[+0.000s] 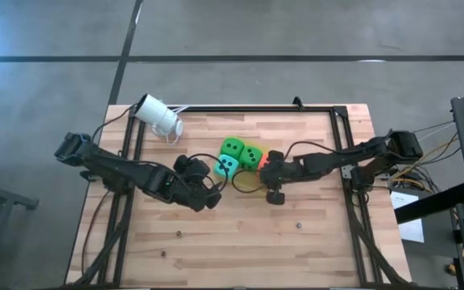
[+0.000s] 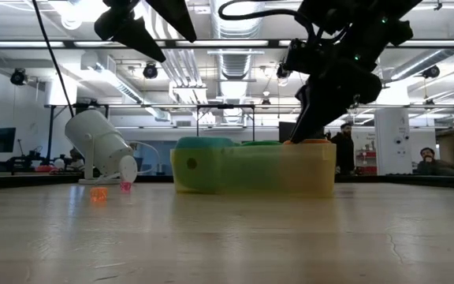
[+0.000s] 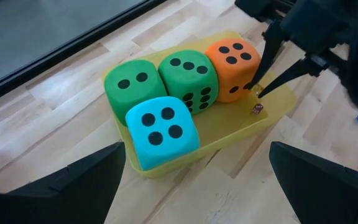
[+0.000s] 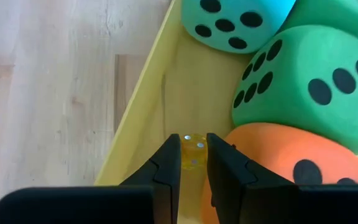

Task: Pick & Place Dice
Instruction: Put the small yellow dice into the yellow bin

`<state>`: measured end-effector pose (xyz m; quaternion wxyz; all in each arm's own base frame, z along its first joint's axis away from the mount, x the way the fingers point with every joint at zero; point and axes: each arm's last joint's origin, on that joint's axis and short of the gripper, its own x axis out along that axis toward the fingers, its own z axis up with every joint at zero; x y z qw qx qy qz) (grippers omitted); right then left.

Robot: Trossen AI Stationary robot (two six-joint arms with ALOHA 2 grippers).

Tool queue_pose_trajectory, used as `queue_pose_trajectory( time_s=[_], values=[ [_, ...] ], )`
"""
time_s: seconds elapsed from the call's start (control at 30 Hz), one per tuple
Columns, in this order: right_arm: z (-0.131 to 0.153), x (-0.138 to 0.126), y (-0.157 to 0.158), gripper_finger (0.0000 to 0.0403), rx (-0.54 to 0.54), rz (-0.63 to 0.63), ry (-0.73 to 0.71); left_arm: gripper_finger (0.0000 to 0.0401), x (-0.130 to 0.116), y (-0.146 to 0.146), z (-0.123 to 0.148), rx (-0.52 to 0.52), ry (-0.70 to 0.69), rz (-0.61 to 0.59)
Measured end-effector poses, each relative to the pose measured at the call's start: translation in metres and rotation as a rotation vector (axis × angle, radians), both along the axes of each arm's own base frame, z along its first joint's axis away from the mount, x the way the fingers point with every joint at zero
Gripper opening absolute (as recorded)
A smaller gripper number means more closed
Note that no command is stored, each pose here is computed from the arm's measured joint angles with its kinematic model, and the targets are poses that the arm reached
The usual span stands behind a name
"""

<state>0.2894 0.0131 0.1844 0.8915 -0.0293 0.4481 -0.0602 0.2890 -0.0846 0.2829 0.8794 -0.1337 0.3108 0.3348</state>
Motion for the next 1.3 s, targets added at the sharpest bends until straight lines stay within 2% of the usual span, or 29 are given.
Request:
queue_pose_trajectory(
  time_s=[0.17, 0.57, 0.83, 1.03, 1.3],
  values=[
    [0.0014, 0.0014, 0.0001, 0.0061, 0.009, -0.013, -0.008, 0.0400, 0.0000, 0.0000, 0.0000, 0.002, 0.002, -0.002],
    [-0.0047, 0.0041, 0.0000, 0.0159, 0.001, -0.025, 0.008, 0.0400, -0.0001, 0.0000, 0.0001, 0.002, 0.001, -0.002],
    [-0.0036, 0.0036, 0.0000, 0.0184, 0.004, -0.025, 0.006, 0.0400, 0.0000, 0.0000, 0.0000, 0.002, 0.001, -0.001],
    [0.0026, 0.0010, -0.0001, 0.0166, 0.005, -0.024, -0.010, 0.0400, 0.0000, 0.0001, 0.0000, 0.002, 0.001, -0.001],
    [0.0019, 0.0007, -0.0001, 0.0059, 0.007, -0.026, -0.004, 0.0400, 0.0000, 0.0001, 0.0000, 0.002, 0.001, -0.001]
  ],
)
